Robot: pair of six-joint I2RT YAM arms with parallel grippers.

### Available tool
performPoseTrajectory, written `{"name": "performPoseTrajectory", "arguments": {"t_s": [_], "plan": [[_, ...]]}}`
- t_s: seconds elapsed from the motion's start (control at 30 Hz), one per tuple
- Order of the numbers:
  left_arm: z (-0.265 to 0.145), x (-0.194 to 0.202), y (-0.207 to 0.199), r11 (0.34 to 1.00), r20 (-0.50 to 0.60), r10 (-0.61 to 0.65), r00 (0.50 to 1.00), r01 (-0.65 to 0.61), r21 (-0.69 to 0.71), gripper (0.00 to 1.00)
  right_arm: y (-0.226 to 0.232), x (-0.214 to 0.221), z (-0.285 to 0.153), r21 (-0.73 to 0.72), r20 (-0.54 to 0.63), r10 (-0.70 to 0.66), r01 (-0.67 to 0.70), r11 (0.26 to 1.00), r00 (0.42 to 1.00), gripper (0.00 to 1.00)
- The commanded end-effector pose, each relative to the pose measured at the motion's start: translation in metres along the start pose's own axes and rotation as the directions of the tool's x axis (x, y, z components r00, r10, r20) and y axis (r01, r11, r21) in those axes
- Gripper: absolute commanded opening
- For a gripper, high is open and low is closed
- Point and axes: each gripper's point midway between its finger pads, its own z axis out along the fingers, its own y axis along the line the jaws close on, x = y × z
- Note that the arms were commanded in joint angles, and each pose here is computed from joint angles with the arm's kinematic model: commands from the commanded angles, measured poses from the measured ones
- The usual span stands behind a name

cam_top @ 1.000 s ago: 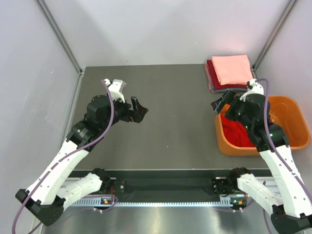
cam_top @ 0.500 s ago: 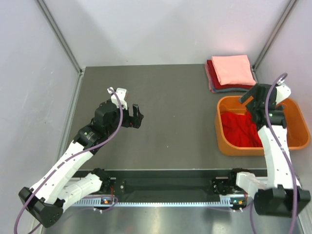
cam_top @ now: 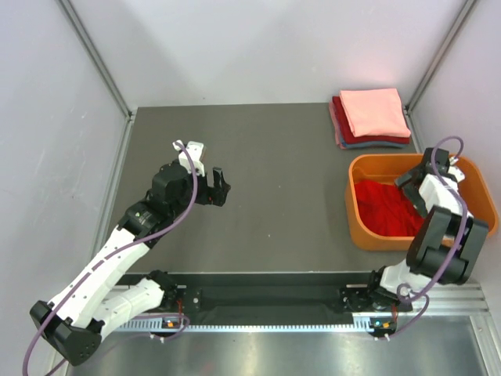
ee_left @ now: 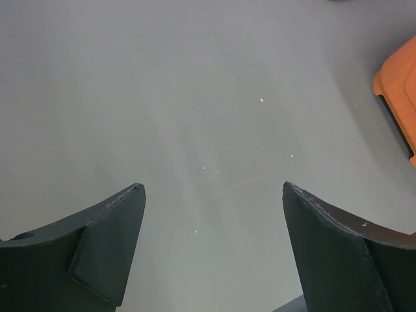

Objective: Fold and stack the t-shirts
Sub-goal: Grab the tshirt from the pile, then move the tshirt to the center of the board

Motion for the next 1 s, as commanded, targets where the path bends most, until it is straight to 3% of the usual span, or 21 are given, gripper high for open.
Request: {"name": "performPoseTrajectory", "arguments": {"t_s": [0.0,0.03,0.07,0.17,0.3,0.43,0.57,0.63,0.73,0.8,0.83,0.97], "plan": [[0.002,-0.013,-0.005,0.999,0.059,0.02,0.998,-0.021,0.027,0.9,0.005,0.004,0.025,-0.033,-0.024,0.036,-0.037,0.999,0.999,0.95],[0.002,-0.013,-0.004,0.999,0.059,0.02,0.998,-0.022,0.024,0.9,0.005,0.008,0.032,-0.035,-0.041,0.029,-0.03,0.999,0.999,0.92],[0.003,-0.013,-0.003,1.0,0.059,0.021,0.998,-0.022,0.016,0.9,0.009,0.008,0.034,-0.061,-0.044,0.028,-0.03,0.998,0.999,0.79],[0.004,-0.012,0.0,1.0,0.056,0.024,0.998,-0.024,0.002,0.9,0.014,-0.007,0.026,-0.092,-0.016,-0.002,0.001,0.996,1.0,0.27],[0.006,-0.011,-0.001,1.0,0.046,0.025,0.999,-0.025,0.005,0.9,0.034,-0.058,-0.04,-0.213,0.144,-0.053,0.084,0.973,0.988,0.03],[0.006,-0.009,0.007,0.999,0.032,0.029,0.999,-0.028,-0.038,0.9,0.066,-0.104,-0.159,-0.407,0.345,-0.067,0.214,0.888,0.936,0.0],[0.005,-0.012,0.007,0.999,0.047,0.029,0.999,-0.027,-0.039,0.9,0.092,-0.135,-0.286,-0.607,0.489,0.023,0.321,0.727,0.872,0.0],[0.004,-0.014,0.006,0.999,0.052,0.028,0.998,-0.026,-0.035,0.9,0.103,-0.14,-0.327,-0.675,0.514,0.062,0.359,0.645,0.855,0.0],[0.003,-0.016,0.005,0.999,0.059,0.023,0.998,-0.021,-0.033,0.9,0.133,-0.142,-0.426,-0.792,0.563,0.131,0.488,0.367,0.816,0.0],[0.0,-0.019,0.004,0.999,0.072,0.018,0.997,-0.016,-0.028,0.9,0.151,-0.123,-0.47,-0.834,0.546,0.118,0.524,0.175,0.829,0.0],[-0.001,-0.021,0.004,1.0,0.079,0.016,0.997,-0.014,-0.028,0.9,0.165,-0.111,-0.503,-0.833,0.553,0.124,0.552,0.039,0.824,0.0],[-0.008,-0.033,0.003,0.999,0.113,-0.023,0.993,0.026,-0.031,0.9,0.2,-0.067,-0.556,-0.842,0.496,0.044,0.493,-0.217,0.867,0.0]]}}
